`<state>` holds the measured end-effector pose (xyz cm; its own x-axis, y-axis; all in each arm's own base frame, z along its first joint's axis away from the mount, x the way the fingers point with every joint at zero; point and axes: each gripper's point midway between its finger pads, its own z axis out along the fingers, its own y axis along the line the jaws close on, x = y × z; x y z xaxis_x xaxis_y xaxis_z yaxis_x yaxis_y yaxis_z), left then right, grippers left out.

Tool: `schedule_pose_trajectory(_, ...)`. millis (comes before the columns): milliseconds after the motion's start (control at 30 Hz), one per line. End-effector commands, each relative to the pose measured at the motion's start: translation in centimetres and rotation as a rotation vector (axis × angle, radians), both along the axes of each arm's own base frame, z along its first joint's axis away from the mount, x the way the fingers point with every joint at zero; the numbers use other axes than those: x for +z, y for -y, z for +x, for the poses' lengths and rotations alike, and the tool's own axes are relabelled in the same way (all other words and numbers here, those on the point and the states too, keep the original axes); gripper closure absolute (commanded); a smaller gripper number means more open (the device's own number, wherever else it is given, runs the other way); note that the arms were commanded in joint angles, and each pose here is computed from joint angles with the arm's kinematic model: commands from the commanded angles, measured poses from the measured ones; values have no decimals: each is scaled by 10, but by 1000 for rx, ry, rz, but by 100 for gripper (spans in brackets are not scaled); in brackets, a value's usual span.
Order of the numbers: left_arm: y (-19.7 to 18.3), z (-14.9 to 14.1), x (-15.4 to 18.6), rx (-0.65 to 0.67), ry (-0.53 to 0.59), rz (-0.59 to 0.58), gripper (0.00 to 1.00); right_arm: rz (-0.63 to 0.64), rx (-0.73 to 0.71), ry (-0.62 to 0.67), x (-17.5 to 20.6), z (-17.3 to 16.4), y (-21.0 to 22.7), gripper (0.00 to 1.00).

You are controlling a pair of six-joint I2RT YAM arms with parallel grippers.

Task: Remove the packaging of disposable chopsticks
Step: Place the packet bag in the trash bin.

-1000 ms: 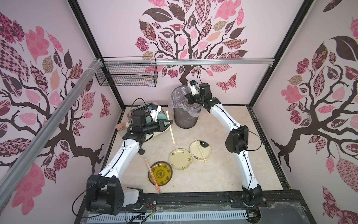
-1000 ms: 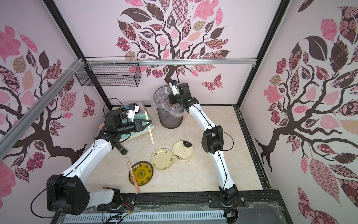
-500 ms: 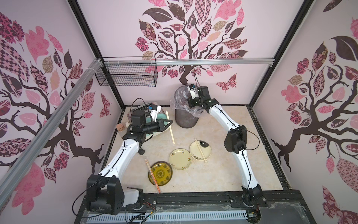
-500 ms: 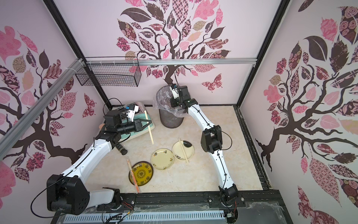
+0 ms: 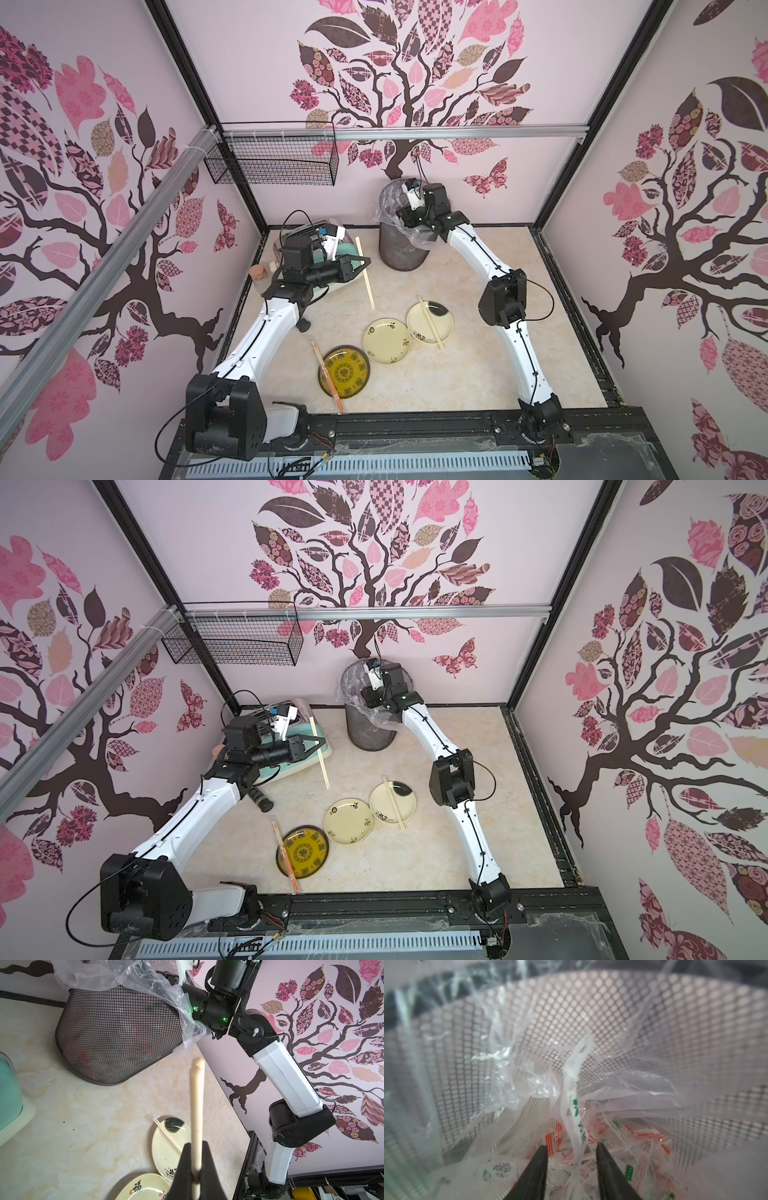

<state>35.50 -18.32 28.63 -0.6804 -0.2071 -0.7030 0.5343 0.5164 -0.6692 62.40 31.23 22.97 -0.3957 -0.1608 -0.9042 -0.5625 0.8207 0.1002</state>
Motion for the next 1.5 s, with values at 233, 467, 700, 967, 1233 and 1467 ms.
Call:
schedule_pose_trajectory(233, 0, 2, -3, -5, -5, -10, 100, 18, -49, 80, 40, 4, 9, 33)
schedule_pose_trajectory(467, 0, 2, -4, -6, -10, -15, 100, 67, -44, 158, 99, -11, 14, 28)
schedule_pose_trajectory(700, 0, 3, -6, -8, -16, -16, 100, 144, -11, 216, 146, -27, 12, 21)
schedule_pose_trajectory(967, 1, 3, -8, -10, -22, -17, 100, 146, -8, 224, 163, -39, 16, 19)
schedule_pose_trajectory(1233, 1, 4, -9, -11, -28, -21, 100, 148, 18, 236, 196, -82, 31, 12)
schedule_pose_trajectory(1467, 1, 3, -6, -12, -21, -27, 100, 195, 80, 227, 191, -168, 55, 10)
